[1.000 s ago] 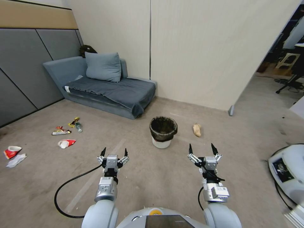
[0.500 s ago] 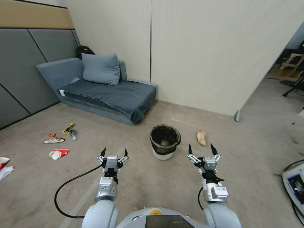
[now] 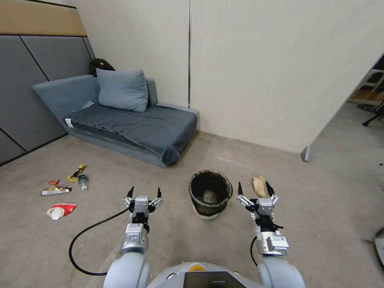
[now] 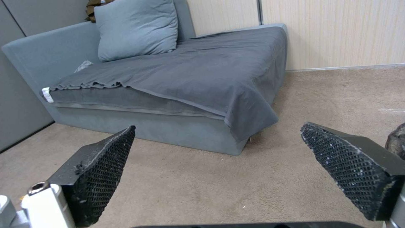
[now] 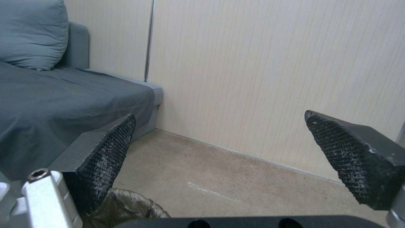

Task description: Pick up the trash bin, then pick up the garbage from the floor and place it into the trash bin.

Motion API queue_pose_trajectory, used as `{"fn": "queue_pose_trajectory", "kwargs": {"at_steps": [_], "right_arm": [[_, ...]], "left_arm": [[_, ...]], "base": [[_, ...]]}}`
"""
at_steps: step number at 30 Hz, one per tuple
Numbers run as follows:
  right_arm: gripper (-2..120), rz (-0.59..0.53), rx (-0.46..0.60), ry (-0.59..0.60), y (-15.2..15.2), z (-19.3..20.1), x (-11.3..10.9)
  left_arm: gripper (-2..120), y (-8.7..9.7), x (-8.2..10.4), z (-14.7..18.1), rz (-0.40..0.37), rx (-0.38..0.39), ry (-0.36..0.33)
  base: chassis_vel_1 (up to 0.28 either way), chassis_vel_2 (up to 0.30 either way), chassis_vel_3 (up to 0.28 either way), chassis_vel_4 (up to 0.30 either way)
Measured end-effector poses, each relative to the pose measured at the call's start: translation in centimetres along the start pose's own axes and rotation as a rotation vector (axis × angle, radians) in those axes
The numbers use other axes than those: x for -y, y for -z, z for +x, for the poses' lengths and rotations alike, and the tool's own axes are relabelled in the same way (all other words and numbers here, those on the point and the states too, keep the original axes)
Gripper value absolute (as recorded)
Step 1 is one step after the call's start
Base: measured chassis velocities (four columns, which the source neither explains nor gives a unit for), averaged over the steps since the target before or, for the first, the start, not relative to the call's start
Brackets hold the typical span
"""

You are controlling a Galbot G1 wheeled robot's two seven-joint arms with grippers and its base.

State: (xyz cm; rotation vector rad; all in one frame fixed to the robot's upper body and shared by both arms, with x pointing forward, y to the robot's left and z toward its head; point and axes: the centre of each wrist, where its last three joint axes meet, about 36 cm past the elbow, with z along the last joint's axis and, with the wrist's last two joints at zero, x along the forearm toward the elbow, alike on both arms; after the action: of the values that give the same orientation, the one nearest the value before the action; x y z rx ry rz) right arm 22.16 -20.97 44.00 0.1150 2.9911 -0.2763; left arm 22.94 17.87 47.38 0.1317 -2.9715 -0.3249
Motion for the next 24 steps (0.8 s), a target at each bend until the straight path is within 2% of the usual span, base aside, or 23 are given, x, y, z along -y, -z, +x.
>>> {"fn": "queue_pose_trajectory", "kwargs": {"at_steps": [10, 14, 22, 23, 24], "right_arm": [[100, 0.004, 0.012, 0.011, 0.0, 0.0, 0.0], [100, 0.004, 0.012, 0.011, -0.1, 0.0, 0.0], [100, 0.005, 0.013, 0.012, -0.1, 0.0, 0.0], [100, 0.006, 0.013, 0.012, -0.1, 0.0, 0.0], [100, 0.006, 0.013, 0.013, -0.1, 0.0, 0.0]], "left_arm": [[100, 0.0, 0.0, 0.0, 0.003, 0.000, -0.006], [100, 0.1, 0.0, -0.1, 0.013, 0.008, -0.030], [100, 0.5, -0.4, -1.2, 0.076, 0.059, -0.140], [100, 0.6, -0.4, -1.4, 0.089, 0.066, -0.159], [100, 0.5, -0.6, -1.9, 0.135, 0.082, -0.222]], "base": [[0.004, -0.011, -0.006, 0.008], [0.000, 0.000, 0.000, 0.000], [0.000, 0.000, 0.000, 0.000], [0.000, 0.000, 0.000, 0.000], [0.000, 0.000, 0.000, 0.000]]}}
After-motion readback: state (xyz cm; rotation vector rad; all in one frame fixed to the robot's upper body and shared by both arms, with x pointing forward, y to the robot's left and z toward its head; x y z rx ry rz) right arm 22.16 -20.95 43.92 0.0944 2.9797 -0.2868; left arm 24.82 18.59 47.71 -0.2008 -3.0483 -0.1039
